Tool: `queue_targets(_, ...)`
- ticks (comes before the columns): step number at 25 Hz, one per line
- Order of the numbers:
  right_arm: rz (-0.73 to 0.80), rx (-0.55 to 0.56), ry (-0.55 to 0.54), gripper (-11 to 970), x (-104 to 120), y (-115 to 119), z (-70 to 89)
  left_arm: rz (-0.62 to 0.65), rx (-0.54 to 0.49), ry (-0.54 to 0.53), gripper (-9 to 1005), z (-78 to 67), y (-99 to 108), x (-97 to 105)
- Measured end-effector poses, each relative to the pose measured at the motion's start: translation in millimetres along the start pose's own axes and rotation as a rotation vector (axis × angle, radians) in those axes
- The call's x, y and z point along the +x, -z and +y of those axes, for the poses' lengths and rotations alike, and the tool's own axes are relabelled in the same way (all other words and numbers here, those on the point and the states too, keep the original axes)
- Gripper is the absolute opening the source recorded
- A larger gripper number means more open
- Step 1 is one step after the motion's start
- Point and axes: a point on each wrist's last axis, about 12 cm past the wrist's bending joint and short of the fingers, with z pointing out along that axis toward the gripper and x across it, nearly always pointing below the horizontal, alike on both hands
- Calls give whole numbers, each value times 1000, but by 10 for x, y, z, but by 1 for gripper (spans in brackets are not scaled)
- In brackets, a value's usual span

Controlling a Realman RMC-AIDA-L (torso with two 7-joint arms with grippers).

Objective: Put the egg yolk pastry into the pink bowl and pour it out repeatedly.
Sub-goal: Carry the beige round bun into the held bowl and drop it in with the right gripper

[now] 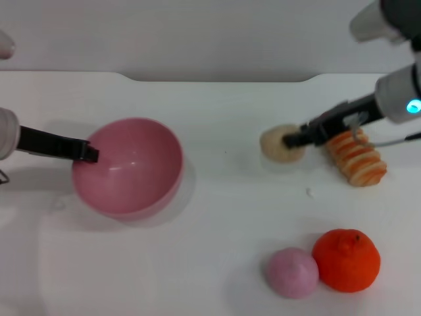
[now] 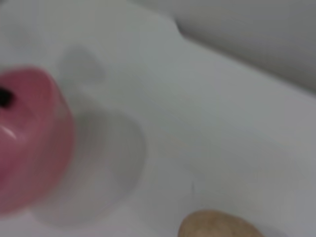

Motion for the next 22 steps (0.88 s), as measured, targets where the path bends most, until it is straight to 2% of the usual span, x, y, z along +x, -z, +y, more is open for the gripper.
queue_targets(2,-45,6,47,356,-142,176,43,8,3,-25,15,-54,-32,-32)
queue_targets(5,-81,13,123,331,-328,347,147,38,17,-71,15,-225,-149,-114)
queue_targets(8,-95,-12,205,306,-525,399,319,61,30,-109,16,-377,-252,-192)
queue_targets(12,-78,-89,311,273,-733,304,607,74,56,-148,16,-549,-347,-288)
queue_targets(17,22,-148,424,227,-821,52,919,53,105,-177,16,-721,-390,-370)
queue_targets(22,142,-176,461,247,-815,-170,1110,44,120,-183,16,-765,-397,-395)
